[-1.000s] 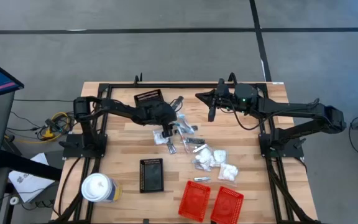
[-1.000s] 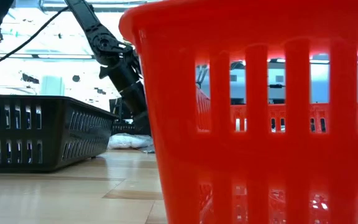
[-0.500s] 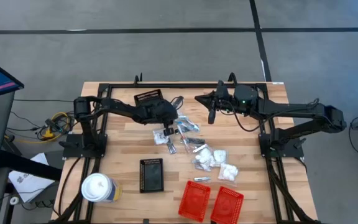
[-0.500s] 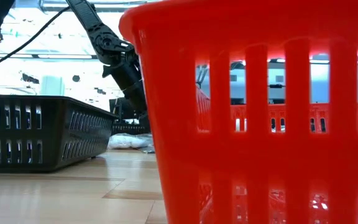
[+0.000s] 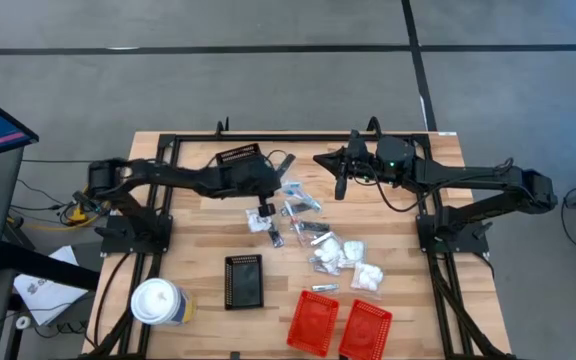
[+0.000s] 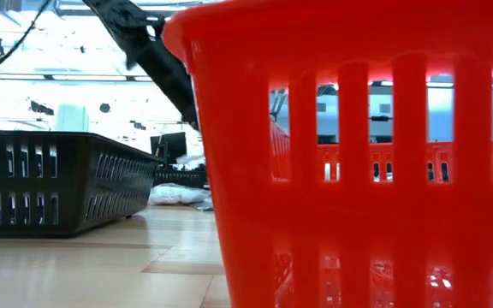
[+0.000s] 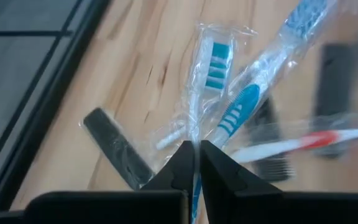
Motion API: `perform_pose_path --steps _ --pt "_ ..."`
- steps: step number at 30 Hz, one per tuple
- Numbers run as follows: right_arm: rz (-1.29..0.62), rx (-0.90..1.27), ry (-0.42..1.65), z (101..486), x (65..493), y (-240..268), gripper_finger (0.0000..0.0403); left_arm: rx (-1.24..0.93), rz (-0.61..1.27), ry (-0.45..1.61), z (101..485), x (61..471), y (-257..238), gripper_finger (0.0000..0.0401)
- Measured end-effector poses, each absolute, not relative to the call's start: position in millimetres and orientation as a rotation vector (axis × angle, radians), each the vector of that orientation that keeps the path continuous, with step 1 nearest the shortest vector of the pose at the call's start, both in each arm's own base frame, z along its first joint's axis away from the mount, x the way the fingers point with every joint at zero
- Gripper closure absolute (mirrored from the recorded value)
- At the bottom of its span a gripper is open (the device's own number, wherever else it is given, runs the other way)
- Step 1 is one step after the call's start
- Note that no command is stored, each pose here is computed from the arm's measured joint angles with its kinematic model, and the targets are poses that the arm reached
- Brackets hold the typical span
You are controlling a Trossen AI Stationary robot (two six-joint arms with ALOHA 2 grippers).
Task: Pick & Place Travel size toiletries
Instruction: Put the blue toothbrush into the top black bin
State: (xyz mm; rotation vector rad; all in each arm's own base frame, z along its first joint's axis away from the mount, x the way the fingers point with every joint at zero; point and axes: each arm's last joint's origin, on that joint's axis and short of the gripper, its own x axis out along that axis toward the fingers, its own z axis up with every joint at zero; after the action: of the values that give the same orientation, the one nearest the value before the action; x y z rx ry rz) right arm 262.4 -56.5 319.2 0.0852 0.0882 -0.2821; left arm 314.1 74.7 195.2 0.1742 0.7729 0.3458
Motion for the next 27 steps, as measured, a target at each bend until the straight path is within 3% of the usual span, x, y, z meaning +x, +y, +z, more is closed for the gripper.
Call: perform_pose_path --steps 13,27 --pt "-0.282 0.085 0.089 319 262 -56 0.0403 0.208 0.246 0.492 260 278 27 0.0395" --pt "-0.282 0.085 0.089 319 262 -56 0.0403 0.225 0.201 0.461 266 274 13 0.0396"
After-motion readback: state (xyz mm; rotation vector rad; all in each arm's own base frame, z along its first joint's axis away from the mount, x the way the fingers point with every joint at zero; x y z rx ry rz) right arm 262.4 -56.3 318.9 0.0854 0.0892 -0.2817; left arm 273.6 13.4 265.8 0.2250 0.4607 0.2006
